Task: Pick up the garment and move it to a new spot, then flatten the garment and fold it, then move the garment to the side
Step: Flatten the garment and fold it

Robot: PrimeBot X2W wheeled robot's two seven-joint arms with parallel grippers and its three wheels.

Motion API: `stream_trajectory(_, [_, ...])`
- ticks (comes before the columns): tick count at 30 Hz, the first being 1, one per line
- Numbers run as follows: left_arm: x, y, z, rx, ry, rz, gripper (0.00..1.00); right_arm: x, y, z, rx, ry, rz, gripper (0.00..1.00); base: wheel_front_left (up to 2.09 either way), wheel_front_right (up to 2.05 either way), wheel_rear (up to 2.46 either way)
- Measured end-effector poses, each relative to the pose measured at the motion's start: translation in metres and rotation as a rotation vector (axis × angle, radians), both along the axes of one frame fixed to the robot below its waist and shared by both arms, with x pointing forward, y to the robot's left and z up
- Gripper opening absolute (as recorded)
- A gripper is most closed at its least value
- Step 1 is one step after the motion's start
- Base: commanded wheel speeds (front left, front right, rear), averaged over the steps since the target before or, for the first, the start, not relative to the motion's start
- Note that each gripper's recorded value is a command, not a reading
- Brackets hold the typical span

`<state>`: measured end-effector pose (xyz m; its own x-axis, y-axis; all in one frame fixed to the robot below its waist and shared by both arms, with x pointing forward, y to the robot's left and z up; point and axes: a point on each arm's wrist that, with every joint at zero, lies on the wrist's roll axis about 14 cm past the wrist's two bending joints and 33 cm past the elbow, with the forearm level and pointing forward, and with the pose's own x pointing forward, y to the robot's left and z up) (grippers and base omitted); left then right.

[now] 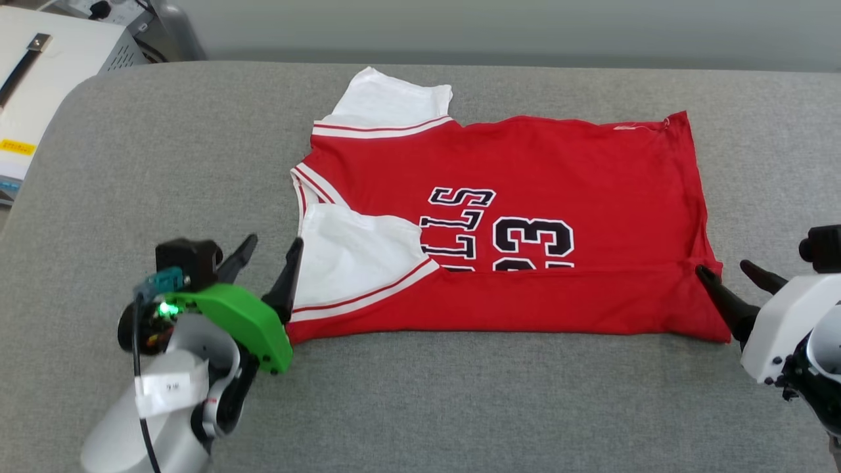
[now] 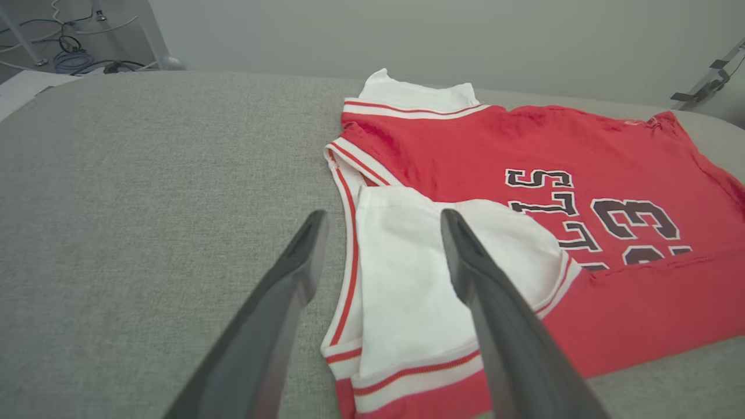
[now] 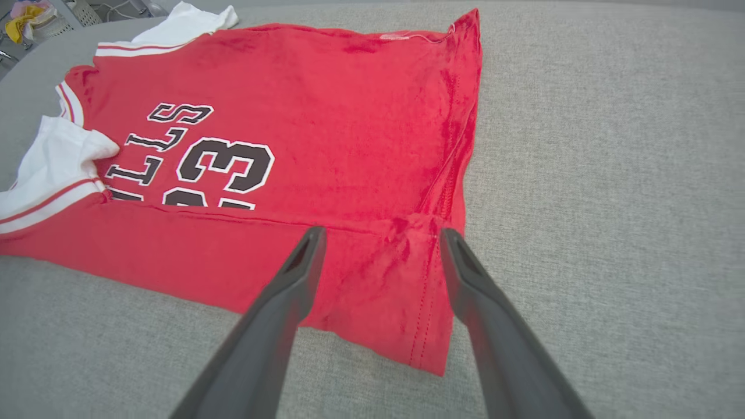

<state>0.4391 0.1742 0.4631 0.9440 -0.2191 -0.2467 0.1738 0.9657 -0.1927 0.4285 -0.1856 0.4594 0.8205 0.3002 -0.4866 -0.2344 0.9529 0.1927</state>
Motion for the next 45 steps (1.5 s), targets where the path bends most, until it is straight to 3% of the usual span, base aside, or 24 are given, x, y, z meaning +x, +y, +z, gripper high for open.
stream_trajectory(7, [-0.028, -0.007, -0.026, -0.012, 0.139, 0.012, 1.0, -0.022, -0.004, -0.006, -0.041, 0.042, -0.016, 1.0, 0.0, 0.0, 0.0])
stream_trajectory(12, [-0.041, 0.0, -0.054, 0.064, 0.282, 0.012, 1.0, -0.029, 0.0, -0.007, -0.027, 0.058, -0.032, 1.0, 0.0, 0.0, 0.0])
stream_trajectory(27, [-0.042, 0.008, -0.106, 0.169, 0.481, 0.023, 1.0, -0.033, -0.006, -0.021, -0.022, 0.107, -0.078, 1.0, 0.0, 0.0, 0.0])
stream_trajectory(28, [-0.042, 0.007, -0.107, 0.167, 0.491, 0.016, 0.53, -0.033, -0.006, -0.022, -0.023, 0.11, -0.078, 1.0, 0.0, 0.0, 0.0])
stream_trajectory(29, [-0.041, 0.006, -0.109, 0.167, 0.5, 0.006, 0.33, -0.033, -0.007, -0.022, -0.025, 0.111, -0.078, 1.0, 0.0, 0.0, 0.0])
stream_trajectory(30, [-0.041, 0.004, -0.108, 0.164, 0.503, -0.01, 0.0, -0.032, -0.007, -0.022, -0.028, 0.111, -0.077, 1.0, 0.0, 0.0, 0.0])
stream_trajectory(45, [-0.038, -0.015, -0.058, 0.011, 0.302, -0.011, 0.0, -0.022, -0.019, -0.034, -0.097, 0.178, -0.105, 1.0, 0.0, 0.0, 0.0])
